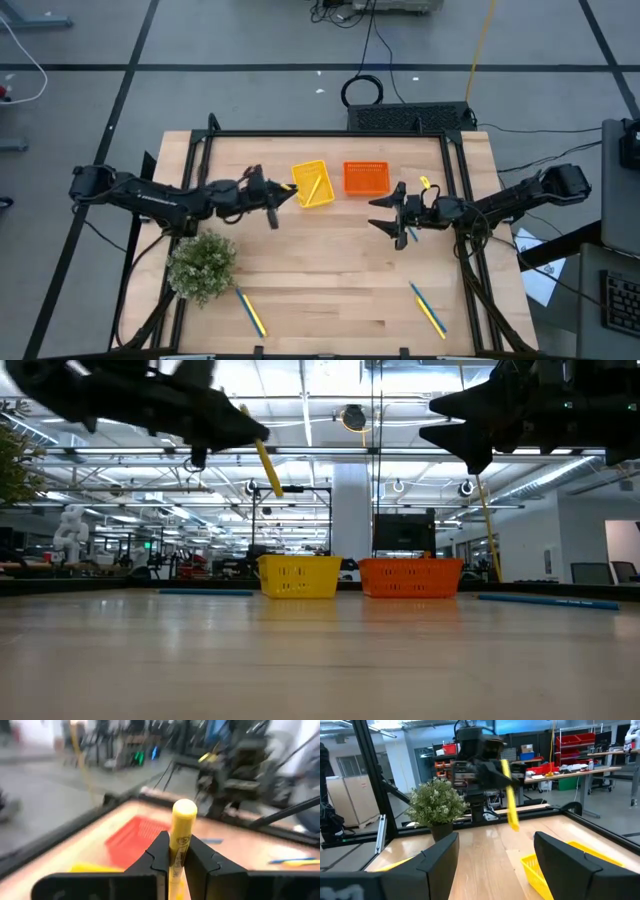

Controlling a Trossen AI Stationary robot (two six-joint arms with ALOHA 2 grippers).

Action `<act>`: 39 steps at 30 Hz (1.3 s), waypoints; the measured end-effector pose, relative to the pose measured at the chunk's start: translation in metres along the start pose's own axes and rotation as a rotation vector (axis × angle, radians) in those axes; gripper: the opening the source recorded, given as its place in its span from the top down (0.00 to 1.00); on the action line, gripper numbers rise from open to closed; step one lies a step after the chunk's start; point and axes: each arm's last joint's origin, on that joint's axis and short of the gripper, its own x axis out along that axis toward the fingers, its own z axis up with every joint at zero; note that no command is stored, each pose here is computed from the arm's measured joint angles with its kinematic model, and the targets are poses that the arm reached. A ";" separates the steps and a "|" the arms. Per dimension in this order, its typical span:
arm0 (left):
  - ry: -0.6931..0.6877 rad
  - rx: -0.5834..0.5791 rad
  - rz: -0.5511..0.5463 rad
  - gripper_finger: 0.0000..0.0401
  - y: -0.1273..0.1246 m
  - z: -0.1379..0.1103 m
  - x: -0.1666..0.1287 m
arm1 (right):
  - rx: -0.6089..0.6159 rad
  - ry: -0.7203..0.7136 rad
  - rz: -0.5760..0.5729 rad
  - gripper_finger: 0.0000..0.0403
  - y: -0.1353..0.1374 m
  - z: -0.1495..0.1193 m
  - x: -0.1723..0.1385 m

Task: Sort pens & pencils
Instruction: Put the top yellow pen into the yellow basket

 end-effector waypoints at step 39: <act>0.855 -0.082 0.255 0.75 0.045 -0.009 0.137 | 0.000 0.003 0.001 0.39 0.000 0.000 0.000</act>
